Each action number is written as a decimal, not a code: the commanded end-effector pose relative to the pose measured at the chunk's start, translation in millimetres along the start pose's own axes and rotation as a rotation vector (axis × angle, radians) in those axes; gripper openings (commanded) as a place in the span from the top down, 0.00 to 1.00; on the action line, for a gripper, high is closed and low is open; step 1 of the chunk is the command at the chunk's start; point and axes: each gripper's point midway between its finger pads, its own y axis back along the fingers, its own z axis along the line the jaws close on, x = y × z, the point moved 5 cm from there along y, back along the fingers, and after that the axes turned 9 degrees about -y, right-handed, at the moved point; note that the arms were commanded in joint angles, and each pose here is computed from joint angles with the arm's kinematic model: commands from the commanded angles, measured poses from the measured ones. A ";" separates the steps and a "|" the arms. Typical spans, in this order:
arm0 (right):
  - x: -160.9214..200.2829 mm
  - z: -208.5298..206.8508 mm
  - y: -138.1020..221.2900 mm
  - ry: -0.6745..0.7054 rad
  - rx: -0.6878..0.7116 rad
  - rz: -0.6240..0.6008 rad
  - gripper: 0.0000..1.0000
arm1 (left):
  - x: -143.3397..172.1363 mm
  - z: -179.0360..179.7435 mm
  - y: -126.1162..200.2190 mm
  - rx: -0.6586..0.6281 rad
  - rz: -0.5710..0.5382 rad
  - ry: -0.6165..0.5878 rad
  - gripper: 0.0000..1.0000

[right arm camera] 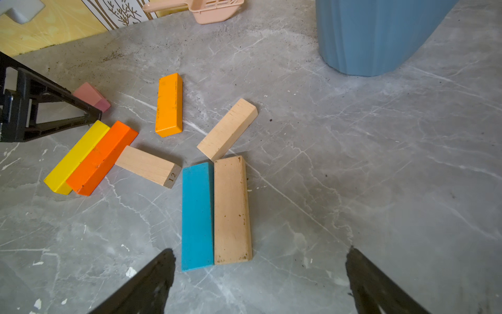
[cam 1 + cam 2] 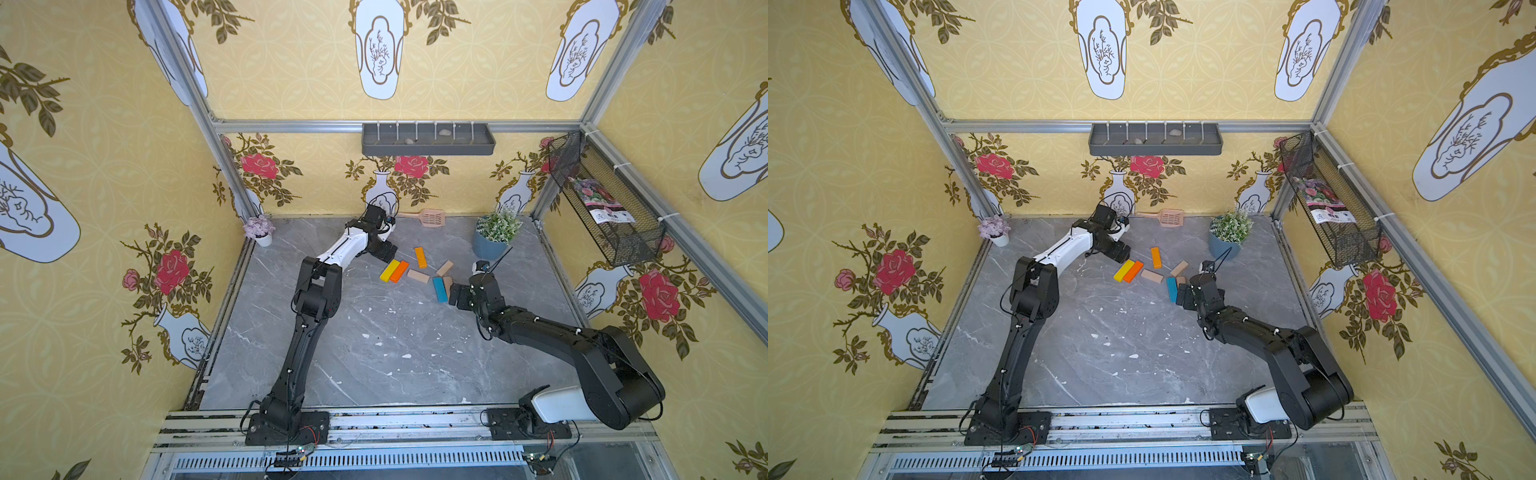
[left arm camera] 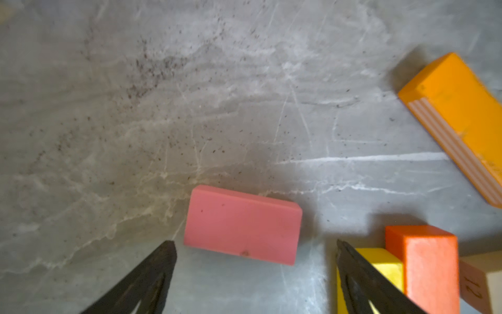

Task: Assemble a giraffe with building blocks
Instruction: Move the building block to the center of the board.

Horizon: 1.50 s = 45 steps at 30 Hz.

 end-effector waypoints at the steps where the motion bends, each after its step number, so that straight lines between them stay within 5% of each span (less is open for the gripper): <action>1: -0.6 2.7 -1.5 0.009 -0.010 0.003 0.03 | 9.6 -6.9 -11.0 0.047 0.033 -0.101 0.08; 20: 1.2 5.2 -6.7 0.019 -0.013 0.024 0.03 | 11.6 4.8 -22.7 -0.026 0.062 -0.163 0.07; 35: 1.0 5.2 -6.6 0.020 -0.009 0.025 0.02 | 24.3 8.6 -25.4 -0.069 0.129 -0.144 0.32; 45: -0.9 6.1 -3.1 0.017 -0.016 0.019 0.02 | 46.7 23.9 -4.9 -0.181 0.232 0.111 0.41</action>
